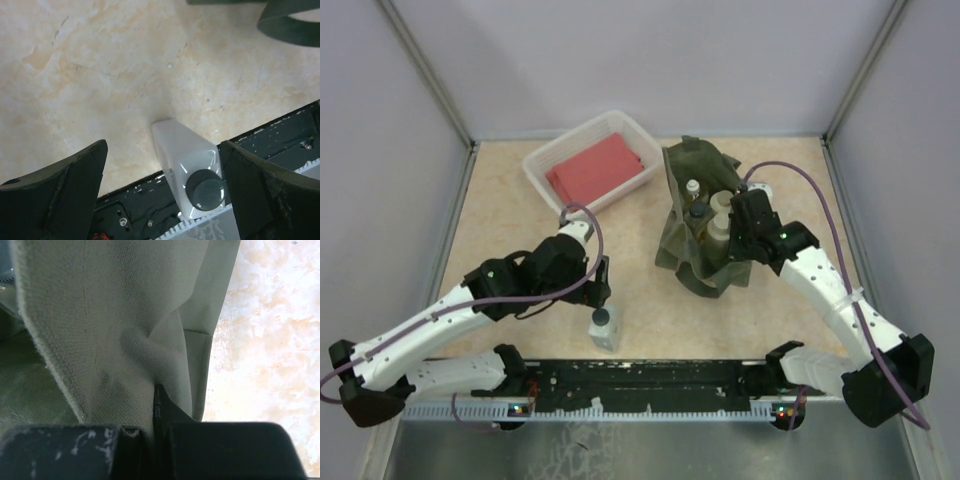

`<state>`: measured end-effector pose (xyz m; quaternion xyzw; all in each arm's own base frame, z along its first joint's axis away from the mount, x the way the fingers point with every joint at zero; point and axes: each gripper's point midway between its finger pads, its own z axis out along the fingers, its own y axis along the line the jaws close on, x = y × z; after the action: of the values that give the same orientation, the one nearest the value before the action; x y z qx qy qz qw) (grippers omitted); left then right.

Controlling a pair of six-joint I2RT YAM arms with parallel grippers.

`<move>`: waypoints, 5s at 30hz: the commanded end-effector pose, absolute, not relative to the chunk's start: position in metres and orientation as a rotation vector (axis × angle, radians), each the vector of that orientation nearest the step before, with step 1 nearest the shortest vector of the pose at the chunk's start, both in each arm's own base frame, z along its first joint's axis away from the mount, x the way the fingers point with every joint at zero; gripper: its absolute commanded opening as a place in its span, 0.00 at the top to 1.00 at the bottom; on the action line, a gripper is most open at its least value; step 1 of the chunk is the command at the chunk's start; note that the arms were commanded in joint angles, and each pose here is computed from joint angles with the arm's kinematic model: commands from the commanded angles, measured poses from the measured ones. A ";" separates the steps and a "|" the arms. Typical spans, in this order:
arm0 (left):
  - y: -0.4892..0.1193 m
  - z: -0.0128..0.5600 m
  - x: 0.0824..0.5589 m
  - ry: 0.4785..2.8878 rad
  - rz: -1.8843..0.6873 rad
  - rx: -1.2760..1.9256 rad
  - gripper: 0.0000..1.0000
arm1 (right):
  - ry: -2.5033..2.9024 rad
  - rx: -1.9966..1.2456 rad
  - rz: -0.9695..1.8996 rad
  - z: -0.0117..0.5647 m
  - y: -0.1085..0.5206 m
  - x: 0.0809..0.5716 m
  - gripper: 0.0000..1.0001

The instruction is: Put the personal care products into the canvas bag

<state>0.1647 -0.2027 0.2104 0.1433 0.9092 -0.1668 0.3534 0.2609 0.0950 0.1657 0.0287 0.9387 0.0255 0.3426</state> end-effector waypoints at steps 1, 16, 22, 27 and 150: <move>-0.182 0.176 0.142 2.488 -0.355 0.277 0.00 | 2.452 0.077 0.032 0.166 0.093 0.263 1.00; -0.219 0.165 0.121 2.491 -0.546 0.356 0.00 | 2.458 0.082 0.035 0.162 0.093 0.262 1.00; -0.224 0.160 0.117 2.496 -0.550 0.381 0.00 | 2.461 0.083 0.034 0.161 0.093 0.261 1.00; -0.233 0.185 0.132 2.400 -0.557 0.399 0.00 | 2.461 0.086 0.048 0.160 0.094 0.260 1.00; -0.408 0.289 0.292 1.954 -0.323 1.037 1.00 | 2.345 0.258 -0.150 0.215 0.052 0.253 1.00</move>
<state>0.2864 -0.4342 0.2725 0.4068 0.7882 -0.1828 0.4241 0.2451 0.0585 0.1946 0.0850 0.9294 -0.0416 0.3566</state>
